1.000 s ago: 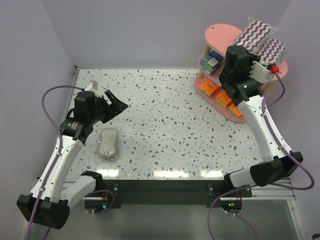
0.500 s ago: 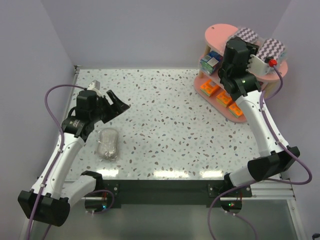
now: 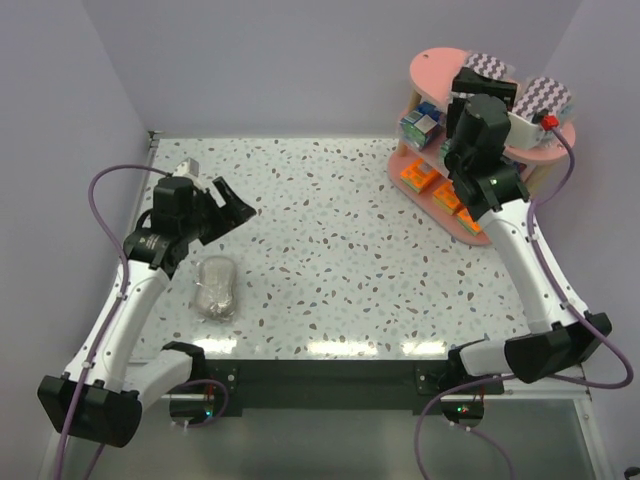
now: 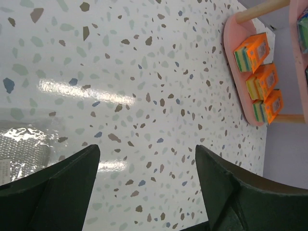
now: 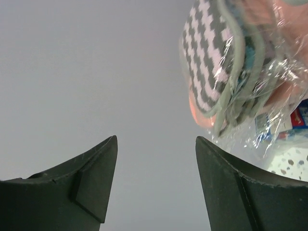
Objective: Place and organize the cleaning sponges onto the shelf
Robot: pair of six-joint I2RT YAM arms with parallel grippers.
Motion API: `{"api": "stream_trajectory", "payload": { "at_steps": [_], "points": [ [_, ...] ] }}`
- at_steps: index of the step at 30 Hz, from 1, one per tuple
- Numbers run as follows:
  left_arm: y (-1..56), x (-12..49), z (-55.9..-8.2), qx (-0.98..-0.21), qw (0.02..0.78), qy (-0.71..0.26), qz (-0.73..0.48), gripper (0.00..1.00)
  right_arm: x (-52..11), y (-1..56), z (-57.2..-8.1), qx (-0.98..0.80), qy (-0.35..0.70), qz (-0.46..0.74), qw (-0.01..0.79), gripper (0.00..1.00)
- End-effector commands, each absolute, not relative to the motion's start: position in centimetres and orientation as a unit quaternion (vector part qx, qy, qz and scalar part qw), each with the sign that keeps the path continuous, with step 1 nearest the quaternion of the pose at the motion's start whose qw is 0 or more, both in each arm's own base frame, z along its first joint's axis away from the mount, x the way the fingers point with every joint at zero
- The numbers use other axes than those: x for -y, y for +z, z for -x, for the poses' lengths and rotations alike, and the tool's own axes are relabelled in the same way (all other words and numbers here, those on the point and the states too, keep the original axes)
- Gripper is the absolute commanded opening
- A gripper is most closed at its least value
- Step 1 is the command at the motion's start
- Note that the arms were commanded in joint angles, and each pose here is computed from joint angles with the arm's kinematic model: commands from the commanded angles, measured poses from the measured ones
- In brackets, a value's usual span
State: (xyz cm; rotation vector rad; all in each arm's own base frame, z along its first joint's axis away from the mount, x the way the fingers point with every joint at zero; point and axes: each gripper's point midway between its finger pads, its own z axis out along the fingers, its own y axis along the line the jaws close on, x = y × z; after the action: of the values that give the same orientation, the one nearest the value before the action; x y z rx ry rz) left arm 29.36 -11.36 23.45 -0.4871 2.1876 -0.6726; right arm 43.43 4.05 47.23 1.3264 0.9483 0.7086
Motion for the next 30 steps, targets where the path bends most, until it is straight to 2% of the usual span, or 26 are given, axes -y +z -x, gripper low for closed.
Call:
{"api": "stream_trajectory", "payload": {
  "at_steps": [1,5,8,9,11,12,15,22,30],
  "points": [
    [25.4,9.2,-30.6,-0.854,0.428,-0.226,0.191,0.86,-7.0,51.8,-40.5,-0.453,0.397,-0.481,0.636,0.70],
    [22.0,6.7,-30.8,-0.881,0.384,-0.183,0.205,0.84,-12.5,49.3,-37.9,-0.577,0.436,-0.365,0.586,0.71],
    [18.6,5.1,-30.0,-0.890,0.351,-0.182,0.228,0.76,-16.4,46.6,-35.0,-0.655,0.450,-0.249,0.554,0.71],
    [17.7,4.1,-29.7,-0.889,0.343,-0.179,0.245,0.64,-17.4,45.4,-34.0,-0.679,0.441,-0.214,0.546,0.70],
    [15.3,3.4,-28.6,-0.895,0.316,-0.169,0.266,0.48,-18.5,41.9,-32.1,-0.726,0.424,-0.177,0.512,0.69],
    [14.6,2.7,-28.3,-0.893,0.310,-0.161,0.282,0.27,-18.9,40.7,-31.3,-0.740,0.418,-0.161,0.502,0.69],
    [12.3,1.2,-27.0,-0.893,0.283,-0.130,0.324,0.00,-21.0,36.8,-28.4,-0.777,0.408,-0.102,0.468,0.68],
    [9.3,0.7,-23.6,-0.899,0.235,-0.102,0.355,0.00,-23.3,29.5,-24.6,-0.834,0.394,-0.054,0.383,0.67],
    [5.1,4.5,-19.5,-0.900,0.171,-0.182,0.357,0.00,-23.9,25.0,-23.9,-0.863,0.374,-0.040,0.336,0.67]
  ]
}}
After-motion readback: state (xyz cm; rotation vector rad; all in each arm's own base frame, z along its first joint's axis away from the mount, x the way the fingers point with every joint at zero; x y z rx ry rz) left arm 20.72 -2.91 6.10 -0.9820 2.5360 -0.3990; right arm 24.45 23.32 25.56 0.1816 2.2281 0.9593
